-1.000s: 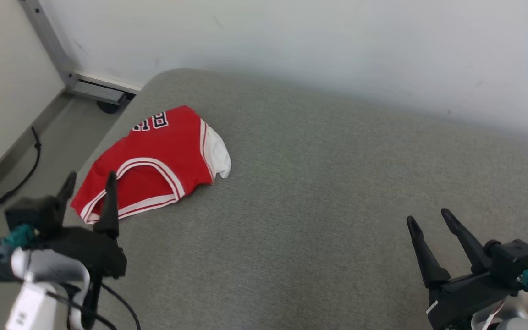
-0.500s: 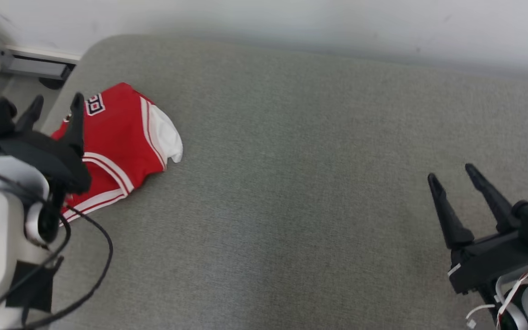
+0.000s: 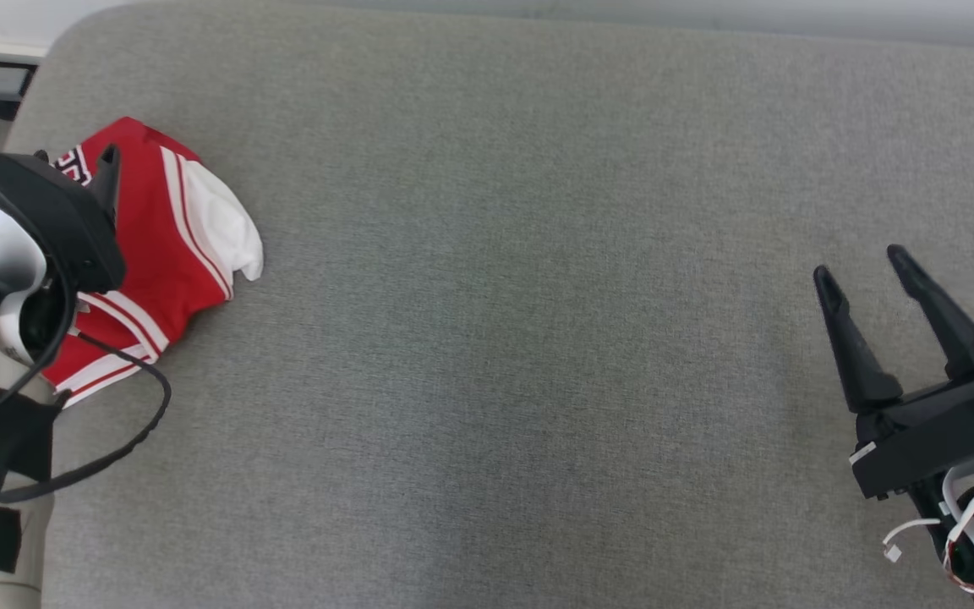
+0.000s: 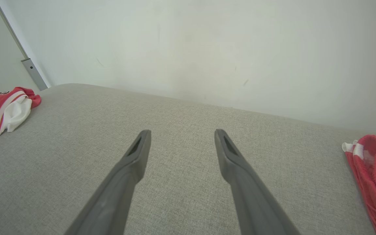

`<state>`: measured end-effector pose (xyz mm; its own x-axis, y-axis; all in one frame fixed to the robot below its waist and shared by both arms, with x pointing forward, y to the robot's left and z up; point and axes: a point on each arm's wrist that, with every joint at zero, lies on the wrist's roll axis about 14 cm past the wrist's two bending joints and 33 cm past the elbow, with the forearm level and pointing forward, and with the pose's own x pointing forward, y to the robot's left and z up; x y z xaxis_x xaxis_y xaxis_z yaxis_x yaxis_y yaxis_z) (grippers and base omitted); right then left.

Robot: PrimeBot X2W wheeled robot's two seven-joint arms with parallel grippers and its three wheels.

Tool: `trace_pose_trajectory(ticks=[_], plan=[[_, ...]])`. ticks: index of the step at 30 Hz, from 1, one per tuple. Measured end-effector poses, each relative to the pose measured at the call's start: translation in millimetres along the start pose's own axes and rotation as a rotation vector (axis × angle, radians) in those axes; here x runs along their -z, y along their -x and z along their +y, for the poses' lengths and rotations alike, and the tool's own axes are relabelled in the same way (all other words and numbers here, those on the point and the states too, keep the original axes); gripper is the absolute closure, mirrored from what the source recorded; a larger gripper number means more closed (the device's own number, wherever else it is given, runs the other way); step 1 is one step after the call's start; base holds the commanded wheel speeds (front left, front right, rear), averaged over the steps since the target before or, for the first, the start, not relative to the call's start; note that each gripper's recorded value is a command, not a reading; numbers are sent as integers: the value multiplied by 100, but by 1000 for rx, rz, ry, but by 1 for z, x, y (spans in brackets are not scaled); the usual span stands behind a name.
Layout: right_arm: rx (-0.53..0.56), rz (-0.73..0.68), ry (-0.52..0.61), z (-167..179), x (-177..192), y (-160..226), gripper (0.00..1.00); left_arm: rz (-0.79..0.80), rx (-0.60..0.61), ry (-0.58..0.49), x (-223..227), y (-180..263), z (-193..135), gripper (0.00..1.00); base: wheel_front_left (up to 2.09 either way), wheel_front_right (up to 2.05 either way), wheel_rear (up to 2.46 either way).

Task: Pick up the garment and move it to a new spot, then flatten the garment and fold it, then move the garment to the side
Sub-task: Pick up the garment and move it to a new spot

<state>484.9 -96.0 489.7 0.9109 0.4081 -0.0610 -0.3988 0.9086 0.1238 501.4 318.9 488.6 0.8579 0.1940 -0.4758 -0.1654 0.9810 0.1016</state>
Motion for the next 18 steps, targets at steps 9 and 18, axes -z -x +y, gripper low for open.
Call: trace_pose_trajectory(ticks=[9, 18], plan=[[48, 28, 9, -23, 10, 1, 0, 293, -8, 26, 60, -22, -4, 0, 0, 0, 0], [69, 49, 8, -32, 18, 3, 0, 545, -6, 59, 115, -20, -8, 0, 0, 0, 0]])
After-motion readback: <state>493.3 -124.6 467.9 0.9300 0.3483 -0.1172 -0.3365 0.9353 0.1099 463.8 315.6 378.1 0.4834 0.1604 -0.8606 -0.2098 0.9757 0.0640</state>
